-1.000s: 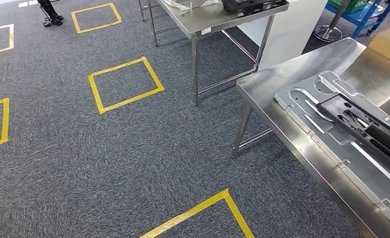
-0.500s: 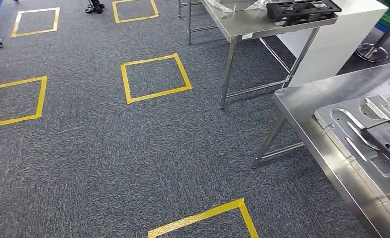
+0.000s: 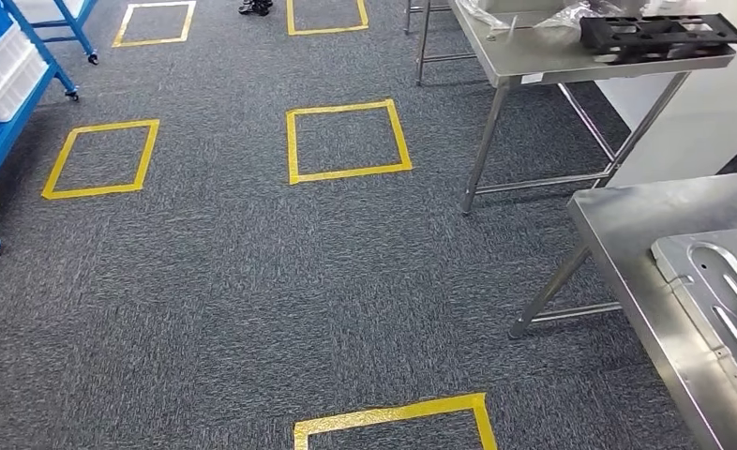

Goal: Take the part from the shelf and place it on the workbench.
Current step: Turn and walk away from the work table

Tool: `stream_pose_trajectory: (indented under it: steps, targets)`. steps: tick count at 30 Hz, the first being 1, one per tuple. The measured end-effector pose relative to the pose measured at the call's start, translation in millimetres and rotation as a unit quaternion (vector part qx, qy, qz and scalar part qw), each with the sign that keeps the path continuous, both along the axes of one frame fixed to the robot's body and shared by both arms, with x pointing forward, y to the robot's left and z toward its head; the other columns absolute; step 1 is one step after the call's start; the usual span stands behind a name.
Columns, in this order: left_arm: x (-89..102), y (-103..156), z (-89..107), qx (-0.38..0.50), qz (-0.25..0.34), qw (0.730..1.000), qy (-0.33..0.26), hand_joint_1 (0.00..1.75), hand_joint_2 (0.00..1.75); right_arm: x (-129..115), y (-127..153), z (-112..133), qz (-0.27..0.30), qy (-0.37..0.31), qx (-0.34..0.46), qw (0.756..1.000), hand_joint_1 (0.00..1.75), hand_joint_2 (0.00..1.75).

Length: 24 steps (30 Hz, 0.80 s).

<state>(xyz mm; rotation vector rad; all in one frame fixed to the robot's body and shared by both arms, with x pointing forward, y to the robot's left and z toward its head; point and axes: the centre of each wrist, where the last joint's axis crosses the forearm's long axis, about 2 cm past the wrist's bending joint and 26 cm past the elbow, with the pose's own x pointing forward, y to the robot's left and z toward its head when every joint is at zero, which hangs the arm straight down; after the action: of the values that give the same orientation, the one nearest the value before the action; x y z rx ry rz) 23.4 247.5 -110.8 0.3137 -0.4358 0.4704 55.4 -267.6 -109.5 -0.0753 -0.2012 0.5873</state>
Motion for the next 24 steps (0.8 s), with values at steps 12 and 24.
stream_pose_trajectory:
  steps: [12, 24]
  targets:
    - [3.1, -1, 0.4, 0.003, 0.013, 1.000, -0.005, 0.00, 0.00, 4, 6, 1, 0.006, 0.004, -0.001, 1.000, 0.00, 0.00]
    - [2.9, -5, 0.6, -0.011, -0.001, 1.000, -0.009, 0.00, 0.00, -5, -3, -1, -0.013, 0.009, -0.001, 1.000, 0.00, 0.00]
